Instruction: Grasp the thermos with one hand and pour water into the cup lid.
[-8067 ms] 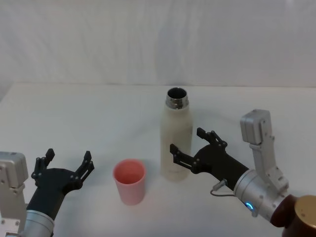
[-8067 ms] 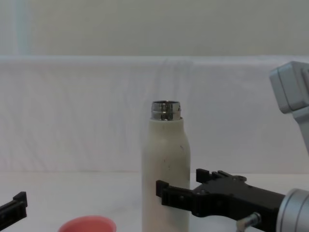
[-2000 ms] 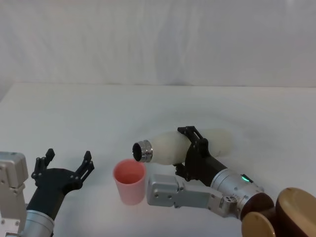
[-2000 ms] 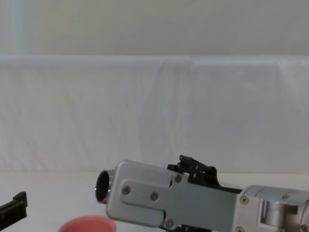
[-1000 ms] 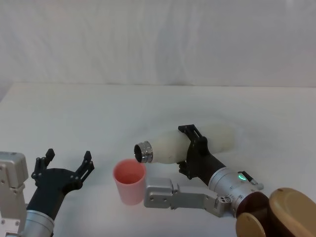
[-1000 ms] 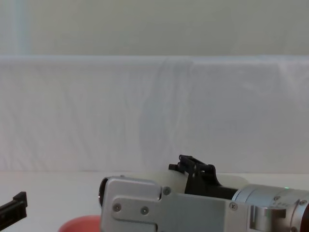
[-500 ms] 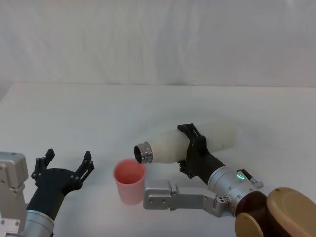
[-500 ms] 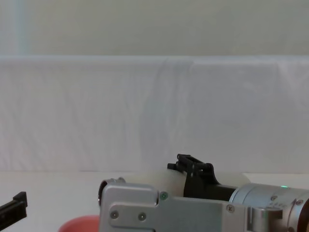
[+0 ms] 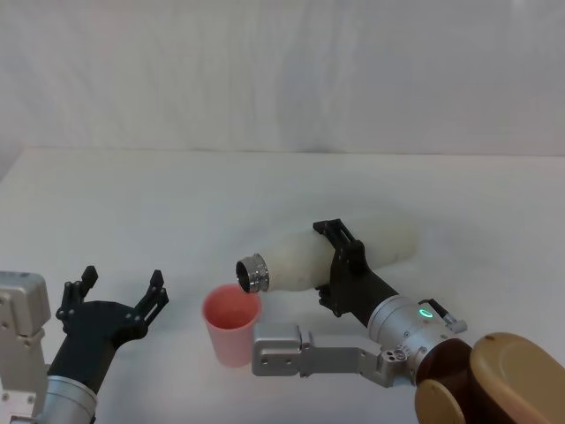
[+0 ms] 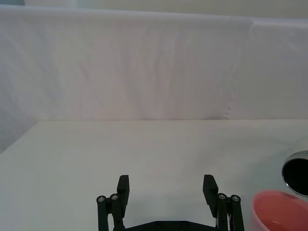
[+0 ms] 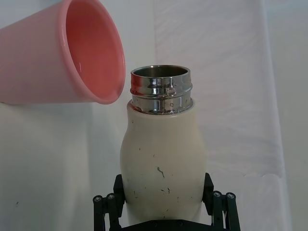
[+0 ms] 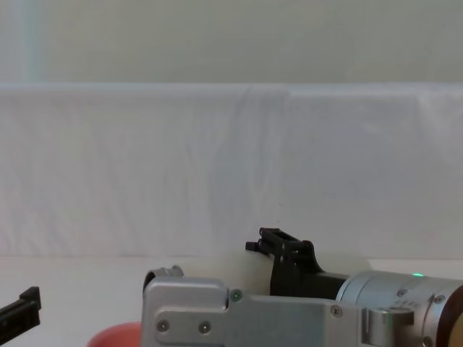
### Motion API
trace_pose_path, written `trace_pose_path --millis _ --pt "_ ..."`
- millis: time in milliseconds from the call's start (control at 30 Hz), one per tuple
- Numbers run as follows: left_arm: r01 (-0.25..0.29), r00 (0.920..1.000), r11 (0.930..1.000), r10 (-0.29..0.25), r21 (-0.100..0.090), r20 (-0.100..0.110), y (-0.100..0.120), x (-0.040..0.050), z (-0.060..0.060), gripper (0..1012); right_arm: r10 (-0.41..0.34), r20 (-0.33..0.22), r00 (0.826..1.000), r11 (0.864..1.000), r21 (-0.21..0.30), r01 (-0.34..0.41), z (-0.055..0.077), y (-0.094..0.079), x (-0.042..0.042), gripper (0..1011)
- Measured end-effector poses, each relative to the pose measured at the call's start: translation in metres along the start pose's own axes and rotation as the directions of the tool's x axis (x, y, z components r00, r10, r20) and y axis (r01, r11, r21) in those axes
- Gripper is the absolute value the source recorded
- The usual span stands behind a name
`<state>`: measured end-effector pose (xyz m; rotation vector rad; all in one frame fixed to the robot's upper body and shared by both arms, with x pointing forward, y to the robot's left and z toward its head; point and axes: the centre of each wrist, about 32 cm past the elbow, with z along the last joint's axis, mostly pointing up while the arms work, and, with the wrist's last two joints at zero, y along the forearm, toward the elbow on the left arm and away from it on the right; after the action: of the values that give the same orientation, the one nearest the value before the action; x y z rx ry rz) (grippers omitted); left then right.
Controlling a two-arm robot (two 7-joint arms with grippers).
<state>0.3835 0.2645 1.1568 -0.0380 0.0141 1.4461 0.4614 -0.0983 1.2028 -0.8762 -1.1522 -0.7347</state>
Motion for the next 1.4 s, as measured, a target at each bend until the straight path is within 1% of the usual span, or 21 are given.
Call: trace_pose_path --millis 1400 --pt "0.0 1.0 1.0 0.0 0.0 0.0 0.0 0.0 0.0 1001 -0.005 0.069 0.998 1.0 -0.009 0.006 0.0053 -0.0014 0.0035 957"
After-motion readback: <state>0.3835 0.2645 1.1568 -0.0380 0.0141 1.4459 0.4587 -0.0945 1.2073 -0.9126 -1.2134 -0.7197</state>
